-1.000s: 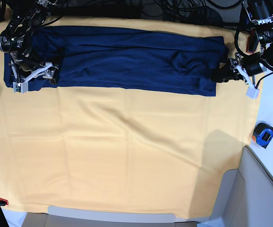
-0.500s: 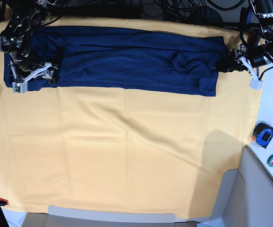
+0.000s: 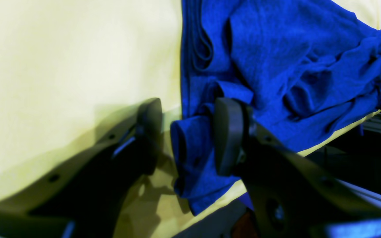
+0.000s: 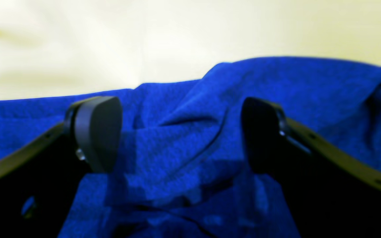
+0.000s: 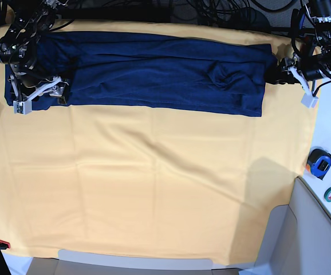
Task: Fold the T-shirt properly
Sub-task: 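Grasp both ends of the navy strip with both grippers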
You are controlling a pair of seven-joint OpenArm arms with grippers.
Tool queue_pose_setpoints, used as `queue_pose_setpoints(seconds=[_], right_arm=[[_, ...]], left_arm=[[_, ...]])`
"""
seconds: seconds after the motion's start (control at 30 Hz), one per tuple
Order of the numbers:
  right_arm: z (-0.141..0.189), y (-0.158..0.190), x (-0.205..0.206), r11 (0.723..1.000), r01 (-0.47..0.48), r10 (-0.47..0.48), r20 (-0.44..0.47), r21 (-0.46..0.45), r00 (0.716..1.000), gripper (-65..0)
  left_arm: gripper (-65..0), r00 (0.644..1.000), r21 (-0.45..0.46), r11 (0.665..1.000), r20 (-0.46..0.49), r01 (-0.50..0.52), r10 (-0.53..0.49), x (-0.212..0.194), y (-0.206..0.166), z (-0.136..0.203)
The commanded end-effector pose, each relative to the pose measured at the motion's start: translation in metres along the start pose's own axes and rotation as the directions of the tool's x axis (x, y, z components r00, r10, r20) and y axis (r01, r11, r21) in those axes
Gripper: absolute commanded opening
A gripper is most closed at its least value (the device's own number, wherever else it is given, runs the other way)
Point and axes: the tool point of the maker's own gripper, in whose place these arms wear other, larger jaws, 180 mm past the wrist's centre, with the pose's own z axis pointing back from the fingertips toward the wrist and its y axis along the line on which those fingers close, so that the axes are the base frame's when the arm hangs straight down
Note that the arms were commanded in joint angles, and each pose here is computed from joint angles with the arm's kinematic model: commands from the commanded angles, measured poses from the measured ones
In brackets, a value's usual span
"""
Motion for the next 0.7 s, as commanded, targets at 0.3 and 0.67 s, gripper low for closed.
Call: queue_pose_setpoints(seconds=[0.3, 0.67], right_arm=[[0.004, 0.001, 0.014, 1.0, -0.018, 0.018, 0.05, 0.001, 0.999, -9.8], [0.005, 0.001, 0.016, 1.0, -0.021, 0.021, 0.053, 0.0, 0.998, -9.8]], left_arm=[[-39.3, 1.0, -0.074, 0.997, -0.029, -0.003, 0.0, -0.013, -0.024, -0.027], [-39.3, 1.0, -0.089, 0.996, -0.004, 0.005, -0.005, -0.002, -0.03, -0.03]])
